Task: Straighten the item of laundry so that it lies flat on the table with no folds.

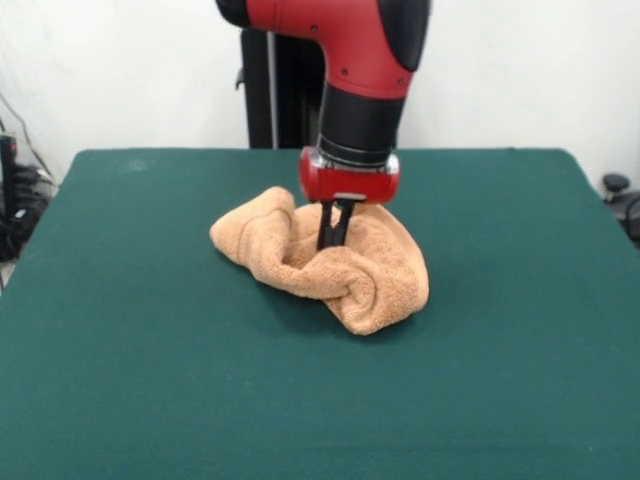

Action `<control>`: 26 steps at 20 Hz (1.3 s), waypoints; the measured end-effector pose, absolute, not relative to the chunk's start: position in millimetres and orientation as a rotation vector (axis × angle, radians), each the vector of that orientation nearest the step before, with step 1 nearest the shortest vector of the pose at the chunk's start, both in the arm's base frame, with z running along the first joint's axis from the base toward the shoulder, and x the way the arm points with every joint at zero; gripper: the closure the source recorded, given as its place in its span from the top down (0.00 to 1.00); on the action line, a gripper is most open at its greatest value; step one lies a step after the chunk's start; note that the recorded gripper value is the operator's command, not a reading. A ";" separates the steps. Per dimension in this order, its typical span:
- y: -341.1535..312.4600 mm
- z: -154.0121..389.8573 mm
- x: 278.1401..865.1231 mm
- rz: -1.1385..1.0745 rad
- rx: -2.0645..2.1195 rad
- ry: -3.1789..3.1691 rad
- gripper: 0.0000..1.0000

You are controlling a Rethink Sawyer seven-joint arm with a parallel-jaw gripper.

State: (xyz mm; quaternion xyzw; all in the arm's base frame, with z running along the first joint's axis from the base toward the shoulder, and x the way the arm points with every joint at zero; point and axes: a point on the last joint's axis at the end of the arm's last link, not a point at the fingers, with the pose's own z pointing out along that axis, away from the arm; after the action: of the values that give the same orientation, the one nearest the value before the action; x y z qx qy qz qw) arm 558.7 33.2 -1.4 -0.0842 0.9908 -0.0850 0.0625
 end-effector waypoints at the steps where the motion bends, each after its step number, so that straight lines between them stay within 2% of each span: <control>1: 33.3 0.7 558.8 -0.257 -0.253 2.992 0.00; 15: 30.8 54.3 569.7 -0.269 -0.225 2.918 0.00; 16: 30.7 56.1 570.5 -0.270 -0.224 2.914 1.00; 26: 30.6 55.3 569.9 -0.269 -0.224 2.916 1.00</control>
State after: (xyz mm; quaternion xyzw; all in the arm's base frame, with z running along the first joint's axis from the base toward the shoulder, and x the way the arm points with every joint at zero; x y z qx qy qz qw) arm 569.9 30.6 55.3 -0.0760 0.9877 -0.0913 0.1020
